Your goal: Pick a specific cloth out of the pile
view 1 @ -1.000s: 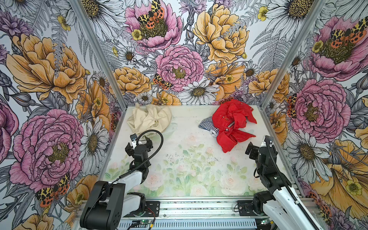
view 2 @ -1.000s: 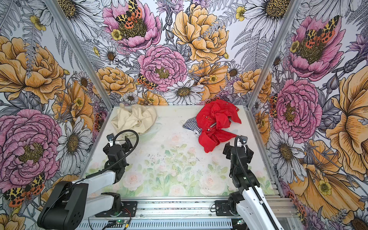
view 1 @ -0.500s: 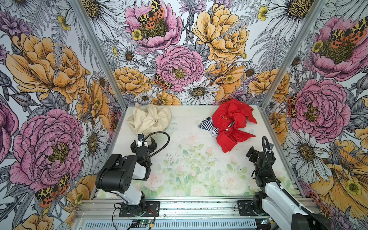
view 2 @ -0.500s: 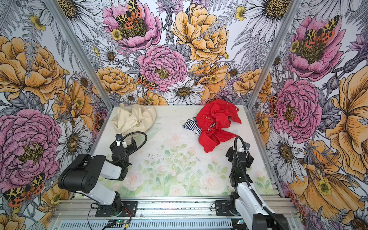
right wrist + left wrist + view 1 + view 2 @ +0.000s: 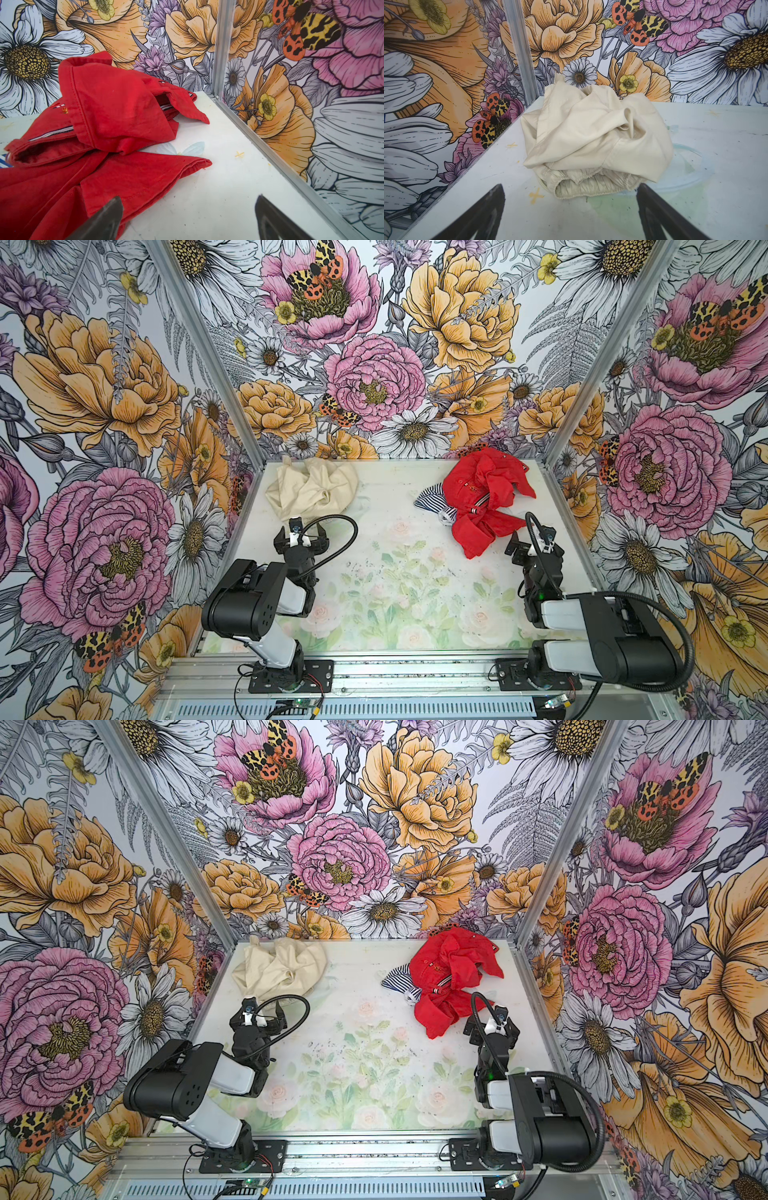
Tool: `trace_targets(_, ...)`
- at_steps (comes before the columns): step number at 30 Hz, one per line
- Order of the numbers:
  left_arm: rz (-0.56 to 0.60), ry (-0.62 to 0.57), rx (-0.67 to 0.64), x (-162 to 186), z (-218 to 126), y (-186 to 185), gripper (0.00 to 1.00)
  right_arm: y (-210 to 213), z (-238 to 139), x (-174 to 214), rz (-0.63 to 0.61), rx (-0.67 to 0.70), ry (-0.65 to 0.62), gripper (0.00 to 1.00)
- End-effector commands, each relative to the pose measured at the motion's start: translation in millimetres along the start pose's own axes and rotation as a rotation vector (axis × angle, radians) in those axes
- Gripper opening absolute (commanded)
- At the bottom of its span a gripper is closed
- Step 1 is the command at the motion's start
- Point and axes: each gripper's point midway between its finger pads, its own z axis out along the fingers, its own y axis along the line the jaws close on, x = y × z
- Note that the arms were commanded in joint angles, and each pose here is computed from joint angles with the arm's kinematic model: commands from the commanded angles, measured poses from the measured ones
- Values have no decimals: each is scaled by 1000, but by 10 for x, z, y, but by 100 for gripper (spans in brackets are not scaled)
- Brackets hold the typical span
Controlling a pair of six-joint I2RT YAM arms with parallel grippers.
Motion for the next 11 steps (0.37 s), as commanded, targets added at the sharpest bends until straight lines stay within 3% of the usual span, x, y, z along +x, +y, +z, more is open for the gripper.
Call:
trace_targets(1,-14,-45,12,-157,31,-37,99,324,78,-245,-80,-98,-136,99)
trace_targets(2,-15,-44,12,-158,34,-35,99,465,131,-244,-140,-114,-132,100)
trace_targets(8,-21,14,-5,-117,156,-11,99,354,135,-267,-111,-30,-134,99)
trace_targets(11,-23,-20,-8,-149,95,-7,99,353,183,-258,-113,-19,-111,99)
